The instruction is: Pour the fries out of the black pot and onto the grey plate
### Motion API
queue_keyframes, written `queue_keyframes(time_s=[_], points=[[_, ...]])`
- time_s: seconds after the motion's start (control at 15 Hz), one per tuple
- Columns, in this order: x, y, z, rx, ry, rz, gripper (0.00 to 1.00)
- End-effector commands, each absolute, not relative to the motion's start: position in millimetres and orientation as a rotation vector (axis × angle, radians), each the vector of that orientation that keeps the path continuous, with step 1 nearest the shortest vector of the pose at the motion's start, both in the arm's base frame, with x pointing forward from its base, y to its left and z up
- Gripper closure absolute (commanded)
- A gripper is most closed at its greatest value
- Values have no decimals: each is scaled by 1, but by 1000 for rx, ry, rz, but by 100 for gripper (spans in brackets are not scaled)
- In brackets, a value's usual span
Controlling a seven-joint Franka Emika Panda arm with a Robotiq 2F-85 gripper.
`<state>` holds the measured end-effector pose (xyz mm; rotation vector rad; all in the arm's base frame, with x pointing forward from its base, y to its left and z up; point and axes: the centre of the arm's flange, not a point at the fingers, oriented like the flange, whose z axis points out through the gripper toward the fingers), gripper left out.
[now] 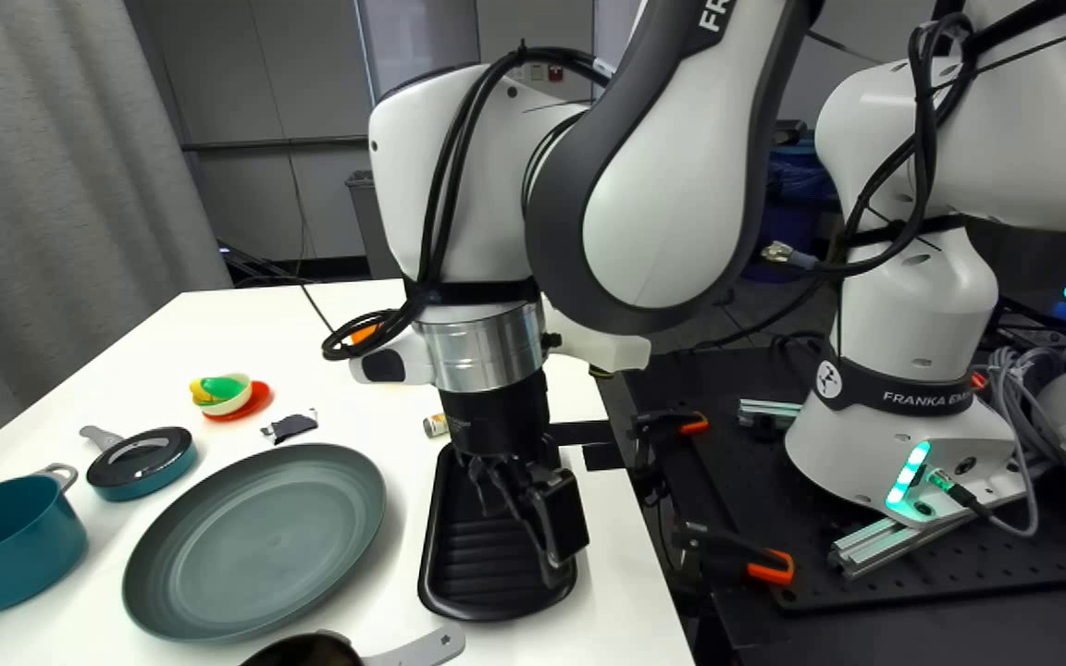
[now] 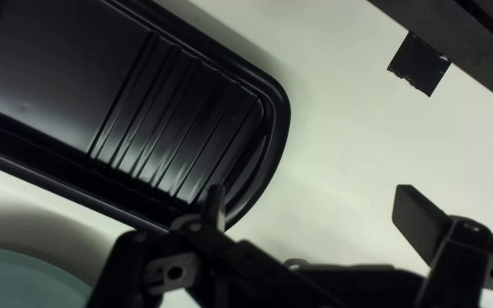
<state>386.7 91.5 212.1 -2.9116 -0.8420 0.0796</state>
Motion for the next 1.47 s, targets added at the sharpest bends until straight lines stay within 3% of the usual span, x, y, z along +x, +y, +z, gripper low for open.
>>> queue_keyframes(time_s=[0.0, 0.6, 1.4], points=[[408, 105, 200, -2900, -886, 43, 0], [449, 123, 174, -2905, -875, -72, 0], [461, 154, 154, -2921, -907, -51, 0]])
